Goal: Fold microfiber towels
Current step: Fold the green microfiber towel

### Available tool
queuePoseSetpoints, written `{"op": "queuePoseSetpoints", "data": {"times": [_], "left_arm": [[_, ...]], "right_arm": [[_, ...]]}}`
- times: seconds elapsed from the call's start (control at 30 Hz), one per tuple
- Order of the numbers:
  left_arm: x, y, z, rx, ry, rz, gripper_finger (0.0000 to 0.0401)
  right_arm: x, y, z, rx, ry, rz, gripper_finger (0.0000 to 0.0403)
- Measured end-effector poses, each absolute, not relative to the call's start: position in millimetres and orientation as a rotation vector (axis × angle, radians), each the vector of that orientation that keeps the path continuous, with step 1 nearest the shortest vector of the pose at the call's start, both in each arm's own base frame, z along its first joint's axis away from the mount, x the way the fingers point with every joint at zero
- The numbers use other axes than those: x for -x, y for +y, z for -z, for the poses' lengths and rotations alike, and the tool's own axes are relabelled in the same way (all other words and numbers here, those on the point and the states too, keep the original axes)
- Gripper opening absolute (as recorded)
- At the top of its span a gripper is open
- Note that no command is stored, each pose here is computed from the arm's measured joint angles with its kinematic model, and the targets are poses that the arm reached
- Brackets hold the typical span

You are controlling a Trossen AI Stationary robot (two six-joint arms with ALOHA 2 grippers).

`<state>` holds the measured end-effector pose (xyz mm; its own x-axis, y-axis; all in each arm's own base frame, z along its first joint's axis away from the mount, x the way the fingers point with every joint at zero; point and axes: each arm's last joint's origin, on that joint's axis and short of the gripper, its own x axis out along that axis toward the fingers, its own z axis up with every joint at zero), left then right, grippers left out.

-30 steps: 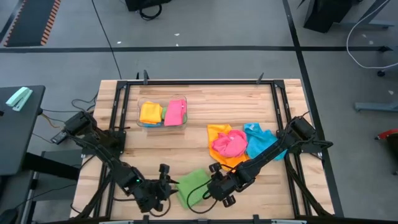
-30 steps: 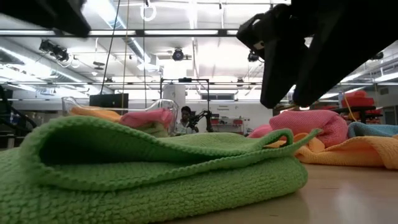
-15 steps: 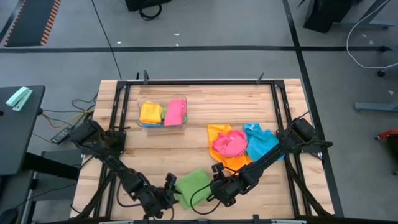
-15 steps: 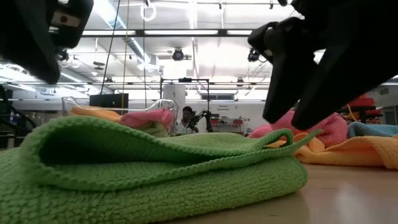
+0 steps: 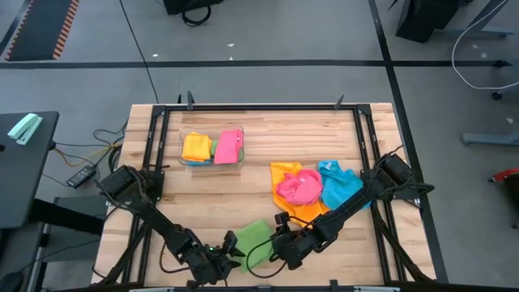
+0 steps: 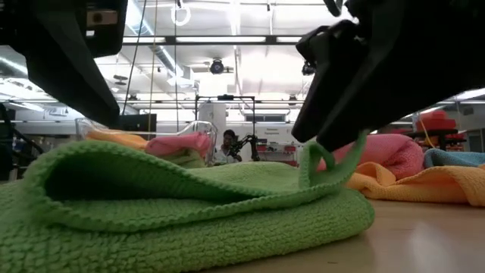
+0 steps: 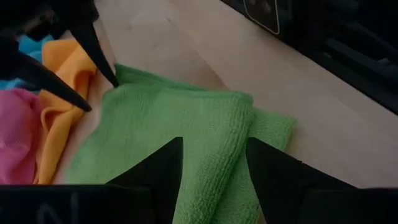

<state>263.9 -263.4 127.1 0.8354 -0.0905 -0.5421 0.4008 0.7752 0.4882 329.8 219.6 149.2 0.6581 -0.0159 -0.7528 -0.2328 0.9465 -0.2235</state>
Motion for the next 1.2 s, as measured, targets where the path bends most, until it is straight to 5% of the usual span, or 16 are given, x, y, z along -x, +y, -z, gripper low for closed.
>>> {"op": "queuePoseSetpoints", "data": {"times": [0.7,1.1,1.2], "left_arm": [[-271.4,-248.5,-120.2,-0.655,0.618,0.307,0.0138],[-272.6,-249.8,-121.5,-0.617,0.607,0.332,0.0015],[-271.6,-251.3,-126.8,-0.603,0.588,0.335,0.0014]], "right_arm": [[-315.0,226.3,-152.1,0.166,0.959,-0.169,0.0151],[-315.2,226.1,-152.1,0.178,0.955,-0.164,0.0151],[-315.3,225.8,-152.3,0.182,0.951,-0.156,0.0151]]}}
